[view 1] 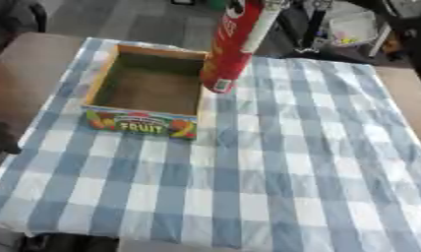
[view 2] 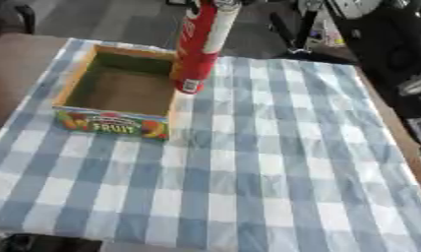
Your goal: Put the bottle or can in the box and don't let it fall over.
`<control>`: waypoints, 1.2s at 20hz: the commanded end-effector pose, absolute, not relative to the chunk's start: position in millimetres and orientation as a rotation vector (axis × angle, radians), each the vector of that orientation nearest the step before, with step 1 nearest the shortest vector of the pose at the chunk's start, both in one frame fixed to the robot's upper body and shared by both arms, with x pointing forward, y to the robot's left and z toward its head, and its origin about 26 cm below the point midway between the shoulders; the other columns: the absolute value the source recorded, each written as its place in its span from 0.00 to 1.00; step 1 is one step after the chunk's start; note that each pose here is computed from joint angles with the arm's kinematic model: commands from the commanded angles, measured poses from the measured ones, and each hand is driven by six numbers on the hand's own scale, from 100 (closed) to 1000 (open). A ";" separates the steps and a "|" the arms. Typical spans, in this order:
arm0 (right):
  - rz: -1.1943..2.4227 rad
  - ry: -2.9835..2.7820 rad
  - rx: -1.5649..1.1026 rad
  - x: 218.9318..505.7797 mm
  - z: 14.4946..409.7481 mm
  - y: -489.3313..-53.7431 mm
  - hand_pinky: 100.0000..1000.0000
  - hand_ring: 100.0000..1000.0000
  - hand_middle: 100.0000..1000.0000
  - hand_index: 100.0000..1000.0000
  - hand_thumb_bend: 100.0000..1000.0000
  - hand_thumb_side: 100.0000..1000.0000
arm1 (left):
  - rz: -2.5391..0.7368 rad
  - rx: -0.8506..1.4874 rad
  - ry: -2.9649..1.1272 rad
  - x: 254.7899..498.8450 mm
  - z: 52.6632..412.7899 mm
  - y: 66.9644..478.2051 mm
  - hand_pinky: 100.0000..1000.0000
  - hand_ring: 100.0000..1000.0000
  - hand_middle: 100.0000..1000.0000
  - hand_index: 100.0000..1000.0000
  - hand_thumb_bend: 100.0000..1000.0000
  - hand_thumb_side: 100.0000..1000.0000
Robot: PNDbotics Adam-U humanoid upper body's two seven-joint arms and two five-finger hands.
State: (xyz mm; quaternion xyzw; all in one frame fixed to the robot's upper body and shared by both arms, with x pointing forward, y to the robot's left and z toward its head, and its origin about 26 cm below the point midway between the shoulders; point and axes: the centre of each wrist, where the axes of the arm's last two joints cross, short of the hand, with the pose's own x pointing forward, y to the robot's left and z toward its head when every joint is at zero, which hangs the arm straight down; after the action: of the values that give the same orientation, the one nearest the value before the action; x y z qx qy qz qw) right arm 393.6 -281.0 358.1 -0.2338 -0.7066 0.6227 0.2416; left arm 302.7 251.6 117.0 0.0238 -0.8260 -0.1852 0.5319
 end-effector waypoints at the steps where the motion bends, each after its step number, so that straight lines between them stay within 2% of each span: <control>1: 1.674 -2.025 -0.681 387.4 372.6 -273.4 0.25 0.40 0.56 0.73 0.03 0.31 | -0.459 0.044 -2.004 304.6 126.6 248.0 0.64 0.46 0.46 0.63 0.31 0.58; 12: 1.575 -2.081 -0.702 409.6 334.7 -255.4 0.24 0.39 0.54 0.71 0.04 0.29 | -0.465 0.027 -2.025 307.2 132.1 243.0 0.64 0.46 0.46 0.63 0.32 0.58; 14: 1.590 -2.067 -0.700 412.4 329.2 -253.5 0.25 0.40 0.56 0.72 0.04 0.29 | -0.465 0.025 -2.027 307.5 132.9 242.4 0.64 0.46 0.46 0.63 0.32 0.58; 15: 1.602 -2.060 -0.694 413.4 326.8 -252.7 0.26 0.41 0.57 0.73 0.08 0.28 | -0.465 0.024 -2.028 307.5 133.1 242.2 0.64 0.46 0.46 0.63 0.32 0.58; 16: 1.613 -2.055 -0.685 413.9 324.7 -252.0 0.27 0.41 0.58 0.74 0.04 0.29 | -0.466 0.023 -2.028 307.6 133.2 242.0 0.64 0.46 0.46 0.63 0.32 0.58; 24: 1.792 -1.933 -0.617 417.5 309.4 -241.8 0.35 0.48 0.68 0.81 0.05 0.31 | -0.465 0.019 -2.034 308.1 134.6 240.8 0.64 0.46 0.46 0.63 0.33 0.58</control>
State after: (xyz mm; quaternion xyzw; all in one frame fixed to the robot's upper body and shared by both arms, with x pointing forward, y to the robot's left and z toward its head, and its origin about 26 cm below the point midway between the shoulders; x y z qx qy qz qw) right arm 418.8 -239.2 299.8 -0.2116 -0.7047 0.6390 0.2242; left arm 307.7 243.2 125.3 0.0115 -0.8334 -0.1902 0.5187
